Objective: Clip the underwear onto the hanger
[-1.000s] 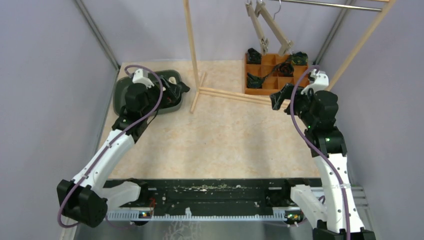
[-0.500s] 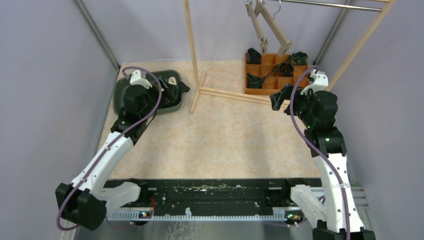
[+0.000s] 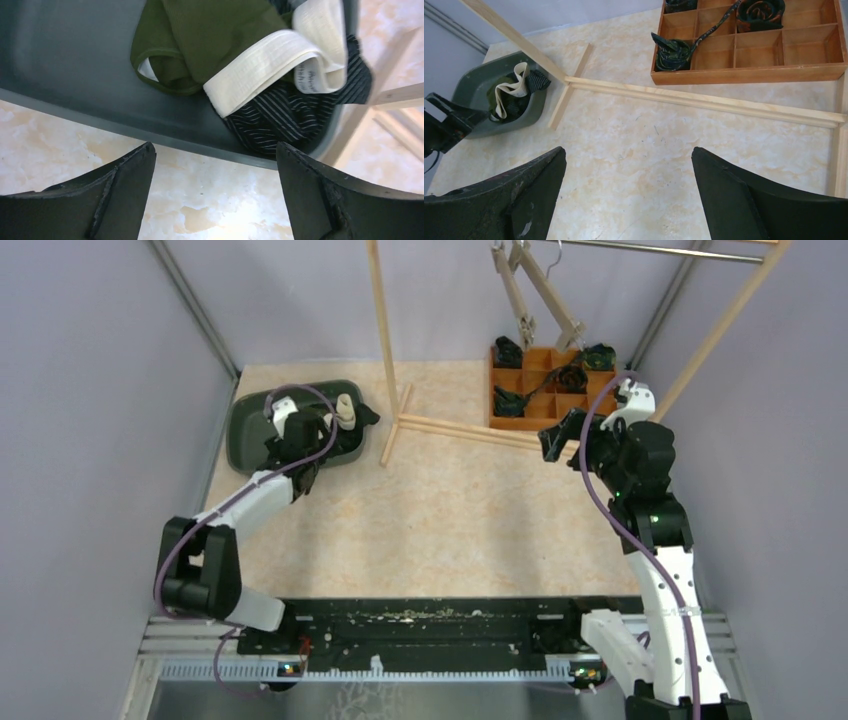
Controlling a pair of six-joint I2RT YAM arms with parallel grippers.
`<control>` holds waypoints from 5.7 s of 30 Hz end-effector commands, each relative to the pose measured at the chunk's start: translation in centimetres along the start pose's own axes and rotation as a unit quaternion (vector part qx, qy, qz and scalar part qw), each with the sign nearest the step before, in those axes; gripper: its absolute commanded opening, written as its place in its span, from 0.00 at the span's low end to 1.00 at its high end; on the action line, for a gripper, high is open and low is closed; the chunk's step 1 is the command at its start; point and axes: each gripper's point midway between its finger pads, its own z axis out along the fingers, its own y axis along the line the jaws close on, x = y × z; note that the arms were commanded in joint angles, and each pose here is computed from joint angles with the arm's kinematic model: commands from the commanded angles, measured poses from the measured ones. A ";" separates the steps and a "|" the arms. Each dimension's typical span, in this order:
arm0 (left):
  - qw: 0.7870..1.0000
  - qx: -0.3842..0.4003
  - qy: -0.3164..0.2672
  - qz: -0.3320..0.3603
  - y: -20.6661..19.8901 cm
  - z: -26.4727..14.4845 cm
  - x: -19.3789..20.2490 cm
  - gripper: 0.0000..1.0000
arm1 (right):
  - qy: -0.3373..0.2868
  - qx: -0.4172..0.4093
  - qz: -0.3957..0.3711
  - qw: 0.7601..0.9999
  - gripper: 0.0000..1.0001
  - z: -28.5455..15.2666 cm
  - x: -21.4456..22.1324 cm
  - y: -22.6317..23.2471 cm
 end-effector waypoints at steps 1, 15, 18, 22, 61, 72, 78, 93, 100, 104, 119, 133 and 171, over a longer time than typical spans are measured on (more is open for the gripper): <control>0.999 -0.012 -0.032 0.005 -0.8 2.2 -1.7 0.92 | -0.021 -0.011 -0.010 1.000 0.96 -0.2 -1.2 0.6; 0.999 -0.003 -0.042 0.032 -3.5 7.2 -1.9 0.86 | -0.014 -0.004 -0.012 1.000 0.96 0.4 -0.8 0.2; 0.999 -0.008 -0.037 0.040 -3.7 8.1 -1.5 0.85 | -0.013 -0.003 -0.012 1.000 0.96 0.6 -0.6 0.1; 0.998 -0.023 -0.037 0.050 -3.3 8.9 -1.2 0.83 | -0.009 -0.002 -0.011 1.000 0.96 0.8 -0.3 -0.1; 0.986 0.054 0.057 0.144 -11.9 -0.1 -5.4 0.00 | -0.009 -0.017 -0.004 1.000 0.96 0.8 0.0 0.4; 0.939 0.157 0.203 0.230 -20.1 -4.6 4.5 0.00 | -0.019 -0.013 -0.005 1.000 0.96 -0.2 -0.1 0.3; 0.908 0.166 0.263 0.280 -20.8 -6.9 10.1 0.00 | -0.026 -0.011 -0.006 1.000 0.96 -0.5 -0.2 0.3; 0.908 0.219 0.205 0.293 -28.3 -11.0 8.1 0.00 | -0.036 -0.005 -0.008 0.999 0.96 -1.0 -0.7 0.2; 0.930 0.156 0.130 0.306 -27.4 -10.6 2.8 0.00 | -0.034 -0.011 -0.008 0.999 0.96 -0.9 -0.7 0.4; 0.913 0.127 0.158 0.355 -24.9 -10.3 7.2 0.00 | -0.030 -0.008 -0.007 0.999 0.96 -0.7 -0.4 0.2; 0.814 0.238 0.332 0.414 -25.6 -16.1 24.4 0.00 | -0.026 0.004 -0.008 1.000 0.96 -0.8 0.1 -0.3; 0.818 0.333 0.299 0.363 -28.5 -19.9 21.9 0.76 | -0.037 0.014 -0.014 0.999 0.96 -1.5 -0.6 -0.4; 0.889 0.334 0.204 0.238 -27.6 -9.3 18.0 0.77 | -0.047 0.017 -0.013 0.999 0.96 -1.9 -1.8 -0.2</control>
